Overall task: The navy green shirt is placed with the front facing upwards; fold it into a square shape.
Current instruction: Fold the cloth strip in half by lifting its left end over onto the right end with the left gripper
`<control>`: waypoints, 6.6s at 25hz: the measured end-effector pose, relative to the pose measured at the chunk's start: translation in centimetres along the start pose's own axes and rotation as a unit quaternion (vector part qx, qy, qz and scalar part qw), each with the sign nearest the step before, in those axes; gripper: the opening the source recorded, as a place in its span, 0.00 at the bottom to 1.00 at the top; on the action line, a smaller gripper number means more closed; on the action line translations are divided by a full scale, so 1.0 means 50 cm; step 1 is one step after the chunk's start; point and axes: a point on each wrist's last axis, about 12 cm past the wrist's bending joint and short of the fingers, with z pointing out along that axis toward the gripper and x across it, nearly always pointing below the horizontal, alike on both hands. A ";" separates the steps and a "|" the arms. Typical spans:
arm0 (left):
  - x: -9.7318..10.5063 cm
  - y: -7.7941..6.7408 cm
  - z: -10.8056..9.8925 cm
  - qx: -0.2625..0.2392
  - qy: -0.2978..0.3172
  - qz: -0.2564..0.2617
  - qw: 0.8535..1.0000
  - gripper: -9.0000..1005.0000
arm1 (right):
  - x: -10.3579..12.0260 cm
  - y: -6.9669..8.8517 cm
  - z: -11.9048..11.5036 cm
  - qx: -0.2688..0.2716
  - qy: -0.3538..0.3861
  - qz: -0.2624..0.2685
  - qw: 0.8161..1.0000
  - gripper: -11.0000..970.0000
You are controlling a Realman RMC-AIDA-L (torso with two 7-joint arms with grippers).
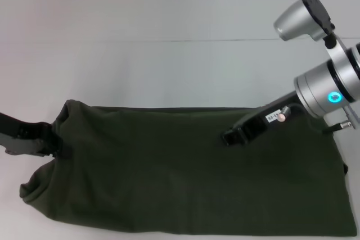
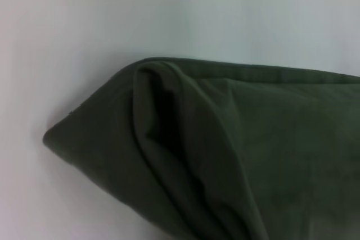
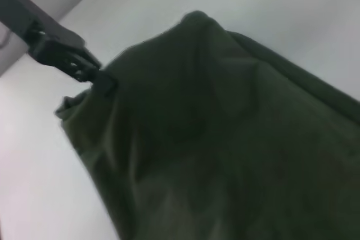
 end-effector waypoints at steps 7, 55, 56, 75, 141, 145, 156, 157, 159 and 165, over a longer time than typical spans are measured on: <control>-0.001 -0.013 -0.006 0.031 -0.009 0.010 0.999 0.07 | -0.016 0.006 0.024 0.025 0.030 0.008 0.999 0.06; 0.008 -0.090 -0.018 0.263 -0.080 0.084 0.958 0.07 | -0.026 0.040 0.162 0.042 0.073 -0.005 0.996 0.06; 0.008 -0.089 -0.019 0.264 -0.082 0.084 0.957 0.07 | -0.026 0.040 0.164 0.041 0.070 -0.001 0.997 0.06; 0.014 -0.078 -0.029 0.271 -0.102 0.097 0.952 0.07 | -0.002 0.042 0.187 -0.011 0.019 0.116 0.993 0.06; 0.022 -0.140 0.065 0.399 -0.151 0.115 0.897 0.07 | 0.063 -0.009 0.157 -0.044 -0.141 0.252 0.956 0.05; 0.025 -0.146 0.076 0.403 -0.148 0.115 0.896 0.07 | 0.098 -0.042 0.109 -0.037 -0.192 0.280 0.940 0.05; 0.027 -0.181 0.126 0.411 -0.132 0.115 0.894 0.07 | 0.141 -0.082 0.070 -0.003 -0.243 0.303 0.922 0.05; 0.027 -0.187 0.132 0.413 -0.129 0.117 0.894 0.07 | 0.141 -0.083 0.071 0.000 -0.243 0.303 0.922 0.05; 0.026 -0.196 0.142 0.414 -0.127 0.117 0.894 0.07 | 0.141 -0.085 0.072 0.004 -0.244 0.302 0.922 0.05; 0.023 -0.220 0.181 0.416 -0.124 0.115 0.893 0.07 | 0.149 -0.095 0.059 0.014 -0.263 0.306 0.915 0.05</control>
